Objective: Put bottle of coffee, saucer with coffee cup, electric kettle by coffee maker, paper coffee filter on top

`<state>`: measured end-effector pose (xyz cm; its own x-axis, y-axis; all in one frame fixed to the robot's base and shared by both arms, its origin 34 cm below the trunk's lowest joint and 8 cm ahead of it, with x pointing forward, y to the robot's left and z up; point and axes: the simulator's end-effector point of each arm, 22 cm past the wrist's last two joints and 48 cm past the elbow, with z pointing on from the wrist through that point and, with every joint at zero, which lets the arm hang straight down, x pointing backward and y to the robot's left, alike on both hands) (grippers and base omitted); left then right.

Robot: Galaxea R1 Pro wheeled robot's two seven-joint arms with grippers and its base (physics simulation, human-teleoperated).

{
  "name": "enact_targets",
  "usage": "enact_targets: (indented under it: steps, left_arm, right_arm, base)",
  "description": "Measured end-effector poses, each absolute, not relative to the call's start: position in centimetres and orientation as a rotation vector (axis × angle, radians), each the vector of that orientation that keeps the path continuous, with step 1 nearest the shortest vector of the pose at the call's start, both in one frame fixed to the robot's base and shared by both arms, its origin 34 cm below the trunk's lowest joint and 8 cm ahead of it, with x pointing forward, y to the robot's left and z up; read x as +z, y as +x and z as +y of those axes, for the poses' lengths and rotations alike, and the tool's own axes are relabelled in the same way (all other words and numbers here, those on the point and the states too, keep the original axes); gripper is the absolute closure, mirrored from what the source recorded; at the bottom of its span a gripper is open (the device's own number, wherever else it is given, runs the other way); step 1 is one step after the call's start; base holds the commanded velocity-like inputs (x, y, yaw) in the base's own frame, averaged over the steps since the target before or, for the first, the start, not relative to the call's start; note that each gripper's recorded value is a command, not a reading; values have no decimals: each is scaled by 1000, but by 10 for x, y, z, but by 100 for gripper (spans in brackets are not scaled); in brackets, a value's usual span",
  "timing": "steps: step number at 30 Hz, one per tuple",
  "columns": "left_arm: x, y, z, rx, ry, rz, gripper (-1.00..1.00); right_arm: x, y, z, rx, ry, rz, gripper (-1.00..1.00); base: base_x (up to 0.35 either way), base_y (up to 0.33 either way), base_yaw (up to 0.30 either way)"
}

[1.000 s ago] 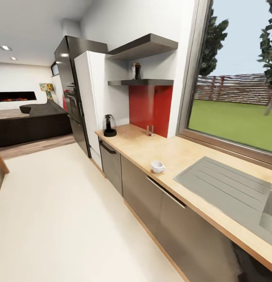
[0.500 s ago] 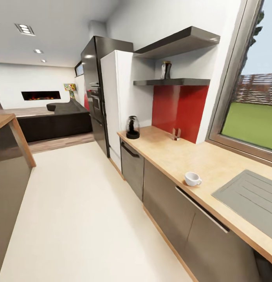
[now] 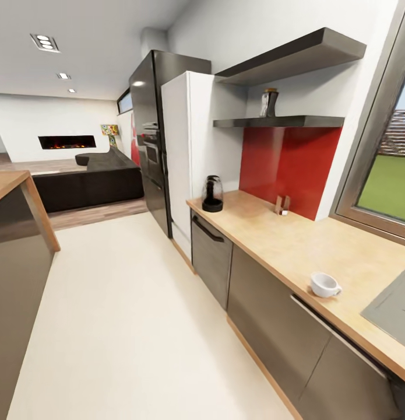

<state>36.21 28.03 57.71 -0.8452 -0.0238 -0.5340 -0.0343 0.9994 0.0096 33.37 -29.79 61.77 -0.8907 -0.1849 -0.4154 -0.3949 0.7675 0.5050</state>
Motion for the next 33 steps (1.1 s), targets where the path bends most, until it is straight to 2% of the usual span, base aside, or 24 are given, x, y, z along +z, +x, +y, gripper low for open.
enact_targets:
  steps: [12, 33]
  left_arm:
    - [577, 362, 280, 25, -40, 2577, -100]
    - [578, 363, 280, 24, -40, 2576, -100]
  right_arm:
    - [618, 333, -297, 863, -444, 2620, -100]
    - [619, 333, -297, 870, -445, 2618, -100]
  base:
    - [285, 197, 0]
    - [324, 96, 0]
